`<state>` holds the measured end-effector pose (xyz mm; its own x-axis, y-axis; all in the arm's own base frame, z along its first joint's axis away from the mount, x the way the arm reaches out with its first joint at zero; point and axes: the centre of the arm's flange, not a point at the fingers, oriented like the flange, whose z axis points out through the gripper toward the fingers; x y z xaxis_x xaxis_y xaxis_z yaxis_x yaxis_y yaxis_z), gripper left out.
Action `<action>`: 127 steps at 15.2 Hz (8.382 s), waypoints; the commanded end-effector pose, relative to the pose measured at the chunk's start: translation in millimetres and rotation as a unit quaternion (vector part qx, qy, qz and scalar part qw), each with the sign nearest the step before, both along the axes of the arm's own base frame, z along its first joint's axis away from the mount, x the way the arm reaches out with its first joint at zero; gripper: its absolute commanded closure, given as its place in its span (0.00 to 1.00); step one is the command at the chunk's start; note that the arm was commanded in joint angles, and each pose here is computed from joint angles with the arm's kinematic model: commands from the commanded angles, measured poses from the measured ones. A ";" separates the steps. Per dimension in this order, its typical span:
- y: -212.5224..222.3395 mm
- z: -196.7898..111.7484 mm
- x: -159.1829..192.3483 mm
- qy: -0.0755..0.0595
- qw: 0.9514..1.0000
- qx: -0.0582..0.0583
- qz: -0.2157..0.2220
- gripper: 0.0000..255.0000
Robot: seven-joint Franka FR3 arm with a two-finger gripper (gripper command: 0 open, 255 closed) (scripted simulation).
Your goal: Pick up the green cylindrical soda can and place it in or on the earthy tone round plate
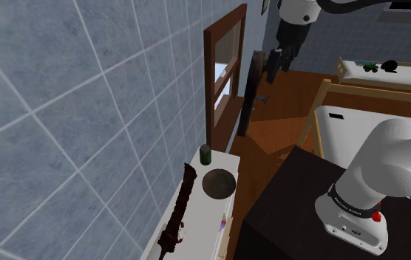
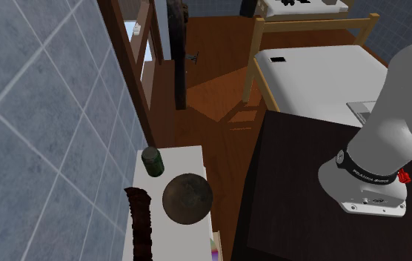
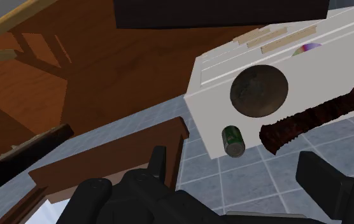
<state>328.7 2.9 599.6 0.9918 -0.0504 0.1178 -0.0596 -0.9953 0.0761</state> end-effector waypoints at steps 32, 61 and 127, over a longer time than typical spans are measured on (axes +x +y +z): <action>45.1 -348.5 212.4 0.029 0.998 0.042 0.020 0.00; 60.8 -462.6 256.4 0.035 0.998 0.051 0.025 1.00; 132.8 -432.7 104.3 0.035 0.998 0.051 0.025 0.00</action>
<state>433.0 135.7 166.9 0.9989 -0.0096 0.0451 -0.0086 -0.9997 -0.0235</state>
